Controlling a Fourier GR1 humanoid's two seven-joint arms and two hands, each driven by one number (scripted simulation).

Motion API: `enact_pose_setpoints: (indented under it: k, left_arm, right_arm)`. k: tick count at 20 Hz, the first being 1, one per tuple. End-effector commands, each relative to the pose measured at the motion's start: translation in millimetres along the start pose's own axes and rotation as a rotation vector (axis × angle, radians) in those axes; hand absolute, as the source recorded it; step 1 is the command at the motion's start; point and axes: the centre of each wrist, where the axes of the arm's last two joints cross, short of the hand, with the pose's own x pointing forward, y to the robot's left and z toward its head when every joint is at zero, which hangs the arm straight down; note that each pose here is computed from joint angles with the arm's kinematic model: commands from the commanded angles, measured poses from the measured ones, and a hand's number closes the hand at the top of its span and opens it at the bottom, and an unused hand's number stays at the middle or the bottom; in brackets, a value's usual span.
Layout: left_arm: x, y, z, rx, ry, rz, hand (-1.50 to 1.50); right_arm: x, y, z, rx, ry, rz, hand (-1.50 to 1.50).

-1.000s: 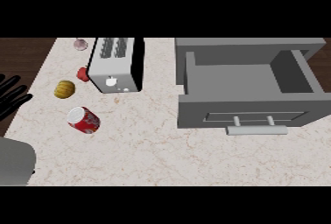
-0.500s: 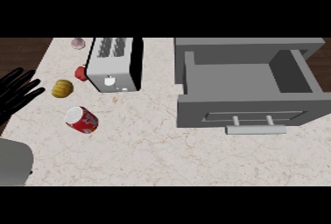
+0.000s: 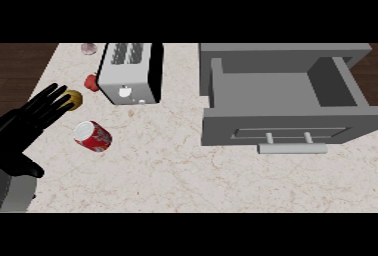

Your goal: Pick up the can, place it into the drawer and close the drawer

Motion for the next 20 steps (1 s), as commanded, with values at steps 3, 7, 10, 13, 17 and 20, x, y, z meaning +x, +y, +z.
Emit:
enact_pose_setpoints:
  k: [3, 7, 10, 13, 17, 20]
  left_arm:
    - [-46, -1, -16, 0.026, 0.027, -0.01, -1.5]
    - [-61, 10, 3, 0.065, 0.012, -0.032, -1.5]
    - [-53, 23, -22, 0.094, 0.016, -0.026, -1.5]
    - [-78, 37, 15, 0.126, 0.019, -0.036, -1.5]
    - [-96, 31, -9, 0.141, 0.04, -0.026, -1.5]
    - [-104, 41, 7, 0.144, 0.047, -0.043, -1.5]
  right_arm:
    - [-3, 6, 12, 0.004, -0.01, -0.004, -1.5]
    - [13, 2, 10, 0.016, 0.006, 0.025, -1.5]
    - [-5, -1, 9, 0.0, -0.006, -0.014, -1.5]
    - [11, -9, 22, -0.002, -0.021, -0.004, -1.5]
    - [0, 2, 9, 0.021, -0.014, -0.008, -1.5]
    - [-9, 1, 12, 0.004, -0.007, -0.011, -1.5]
